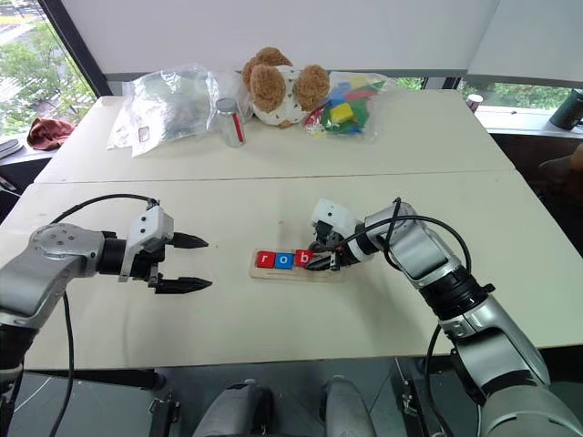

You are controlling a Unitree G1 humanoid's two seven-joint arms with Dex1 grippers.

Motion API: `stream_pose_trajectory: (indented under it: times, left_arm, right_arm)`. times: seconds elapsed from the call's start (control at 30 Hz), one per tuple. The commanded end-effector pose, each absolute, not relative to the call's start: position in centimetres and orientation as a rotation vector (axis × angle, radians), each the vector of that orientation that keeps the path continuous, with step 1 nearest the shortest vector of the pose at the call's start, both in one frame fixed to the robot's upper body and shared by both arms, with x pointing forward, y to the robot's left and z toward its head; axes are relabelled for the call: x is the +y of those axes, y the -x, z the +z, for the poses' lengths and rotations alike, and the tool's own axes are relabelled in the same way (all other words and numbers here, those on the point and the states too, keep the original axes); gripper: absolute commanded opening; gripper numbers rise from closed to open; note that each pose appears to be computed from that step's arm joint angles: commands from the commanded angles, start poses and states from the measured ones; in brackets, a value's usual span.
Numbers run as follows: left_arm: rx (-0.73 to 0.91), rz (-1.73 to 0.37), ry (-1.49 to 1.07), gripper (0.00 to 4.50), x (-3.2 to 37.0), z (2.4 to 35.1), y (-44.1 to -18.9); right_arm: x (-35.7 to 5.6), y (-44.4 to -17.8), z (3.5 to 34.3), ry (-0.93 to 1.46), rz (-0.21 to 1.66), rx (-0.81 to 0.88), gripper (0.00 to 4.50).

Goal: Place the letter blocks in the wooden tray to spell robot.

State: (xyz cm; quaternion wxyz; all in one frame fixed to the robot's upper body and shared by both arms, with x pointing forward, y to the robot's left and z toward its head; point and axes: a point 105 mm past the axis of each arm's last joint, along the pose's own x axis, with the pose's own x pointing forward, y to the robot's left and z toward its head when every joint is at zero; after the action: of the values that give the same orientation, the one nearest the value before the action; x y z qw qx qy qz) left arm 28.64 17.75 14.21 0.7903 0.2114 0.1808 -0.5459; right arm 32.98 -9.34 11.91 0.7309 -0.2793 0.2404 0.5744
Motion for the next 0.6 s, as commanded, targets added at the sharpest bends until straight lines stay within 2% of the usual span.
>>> stream_pose_trajectory:
  times: [0.03,0.6]
  left_arm:
    - [0.355,-1.173,-0.477,4.5,17.4,14.8,-28.5]
    - [0.361,-1.141,-0.506,4.5,17.5,14.1,-29.2]
  right_arm:
    - [-8.6,-33.0,13.0,0.628,1.276,0.497,1.11]
    - [-8.2,-32.3,11.9,0.672,1.3,0.502,1.11]
